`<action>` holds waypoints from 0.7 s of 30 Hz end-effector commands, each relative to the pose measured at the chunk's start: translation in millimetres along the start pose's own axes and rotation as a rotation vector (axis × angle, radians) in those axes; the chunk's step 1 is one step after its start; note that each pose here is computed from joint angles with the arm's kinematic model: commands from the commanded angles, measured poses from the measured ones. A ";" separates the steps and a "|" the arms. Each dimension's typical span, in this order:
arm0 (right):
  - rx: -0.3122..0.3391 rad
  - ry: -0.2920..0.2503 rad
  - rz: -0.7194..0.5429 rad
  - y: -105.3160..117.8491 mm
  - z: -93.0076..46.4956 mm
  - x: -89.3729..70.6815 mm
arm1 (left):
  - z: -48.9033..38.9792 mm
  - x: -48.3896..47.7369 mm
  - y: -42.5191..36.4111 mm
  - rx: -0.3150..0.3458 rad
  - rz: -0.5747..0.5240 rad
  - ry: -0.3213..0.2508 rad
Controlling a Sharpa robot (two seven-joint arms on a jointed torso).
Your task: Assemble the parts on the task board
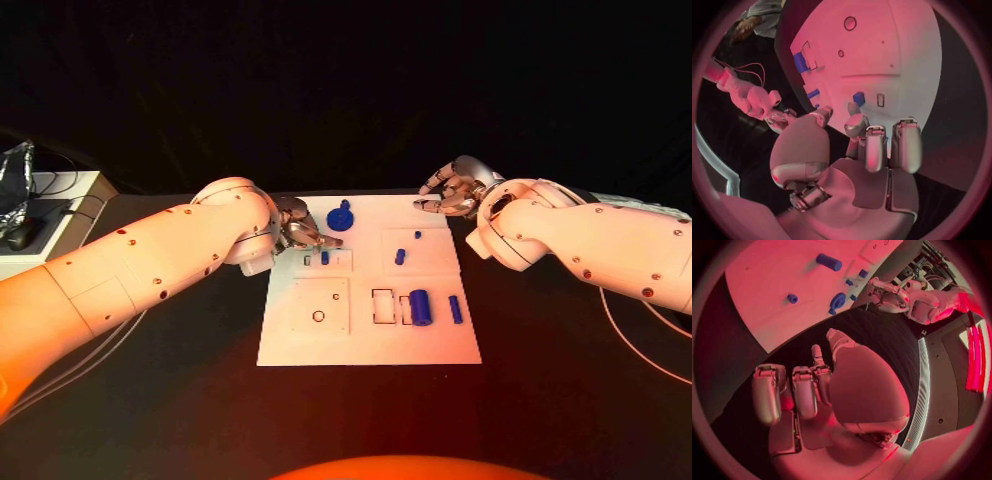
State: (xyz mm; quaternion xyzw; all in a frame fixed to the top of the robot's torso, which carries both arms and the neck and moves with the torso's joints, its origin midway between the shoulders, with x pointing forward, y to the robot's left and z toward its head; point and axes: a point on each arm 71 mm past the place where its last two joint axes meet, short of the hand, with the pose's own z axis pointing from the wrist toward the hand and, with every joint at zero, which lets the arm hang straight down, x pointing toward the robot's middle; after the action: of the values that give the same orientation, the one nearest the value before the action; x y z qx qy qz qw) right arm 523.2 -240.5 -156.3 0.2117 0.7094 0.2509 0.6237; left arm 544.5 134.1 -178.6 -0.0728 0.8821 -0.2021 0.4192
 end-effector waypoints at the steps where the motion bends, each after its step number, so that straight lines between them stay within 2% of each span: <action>1: -0.008 -0.002 -0.004 -0.6 -0.1 -0.5 | -5.9 -8.0 -2.1 0.025 -0.036 -0.013; 5: -0.006 -0.005 -0.004 -1.6 -0.1 -1.3 | -12.7 -20.2 0.6 0.032 -0.055 -0.035; 9: -0.005 -0.007 -0.004 -2.5 -0.3 -2.0 | -18.1 -34.4 7.5 0.034 -0.099 -0.067; 10: -0.005 -0.007 -0.003 -2.5 -0.3 -2.1 | -18.2 -35.0 8.0 0.034 -0.103 -0.068; 13: -0.005 -0.011 -0.002 -3.1 -0.4 -2.8 | -18.7 -44.2 17.0 0.028 -0.158 -0.090; 14: -0.006 -0.014 -0.001 -3.3 -0.5 -3.2 | -17.7 -48.3 22.3 0.021 -0.183 -0.101; 21: -0.009 -0.020 0.005 -3.9 -0.8 -4.4 | -12.4 -64.1 44.2 -0.016 -0.273 -0.148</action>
State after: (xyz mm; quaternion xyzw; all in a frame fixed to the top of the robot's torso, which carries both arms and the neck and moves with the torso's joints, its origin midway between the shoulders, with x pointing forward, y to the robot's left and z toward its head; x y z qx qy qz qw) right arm 523.2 -246.6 -156.2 0.2162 0.7060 0.2476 0.6274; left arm 575.8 199.1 -147.5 -0.1884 0.8454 -0.2169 0.4503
